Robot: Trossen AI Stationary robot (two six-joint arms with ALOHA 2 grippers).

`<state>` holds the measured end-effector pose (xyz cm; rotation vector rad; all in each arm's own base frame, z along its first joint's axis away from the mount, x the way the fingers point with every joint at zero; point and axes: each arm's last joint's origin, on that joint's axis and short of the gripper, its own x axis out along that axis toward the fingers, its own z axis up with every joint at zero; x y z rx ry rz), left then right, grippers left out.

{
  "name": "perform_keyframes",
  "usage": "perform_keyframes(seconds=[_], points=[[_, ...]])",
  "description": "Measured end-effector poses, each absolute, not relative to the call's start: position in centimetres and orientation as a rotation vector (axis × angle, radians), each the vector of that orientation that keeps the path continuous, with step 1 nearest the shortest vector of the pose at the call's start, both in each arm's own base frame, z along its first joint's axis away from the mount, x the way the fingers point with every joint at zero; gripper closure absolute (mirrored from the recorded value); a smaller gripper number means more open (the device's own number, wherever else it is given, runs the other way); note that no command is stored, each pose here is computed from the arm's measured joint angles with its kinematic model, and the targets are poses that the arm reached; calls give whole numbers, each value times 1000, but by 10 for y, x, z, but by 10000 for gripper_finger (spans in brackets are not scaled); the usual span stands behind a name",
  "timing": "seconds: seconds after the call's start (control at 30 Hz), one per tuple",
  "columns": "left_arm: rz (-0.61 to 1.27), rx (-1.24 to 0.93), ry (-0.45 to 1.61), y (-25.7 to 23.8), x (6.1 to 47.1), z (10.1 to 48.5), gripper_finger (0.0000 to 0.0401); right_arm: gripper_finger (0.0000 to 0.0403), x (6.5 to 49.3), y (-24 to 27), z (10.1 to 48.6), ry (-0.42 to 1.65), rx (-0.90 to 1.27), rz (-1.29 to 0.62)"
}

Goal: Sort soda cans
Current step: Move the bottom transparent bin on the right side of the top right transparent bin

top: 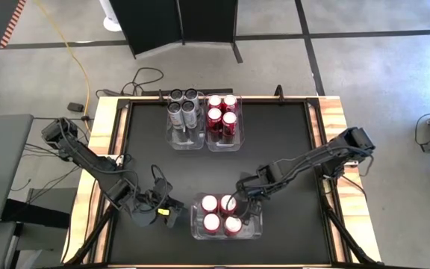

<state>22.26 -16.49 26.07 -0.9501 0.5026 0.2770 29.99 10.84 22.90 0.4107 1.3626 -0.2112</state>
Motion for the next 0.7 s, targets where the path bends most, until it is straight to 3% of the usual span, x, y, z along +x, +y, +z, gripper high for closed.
perform_keyframes(seconds=[0.43,0.7], points=[[278,-939,507,-163,224,261,228,397,276,151,229,1393,618,-389],[140,-964,485,-169,229,270,228,392,260,183,229,1354,819,-516]])
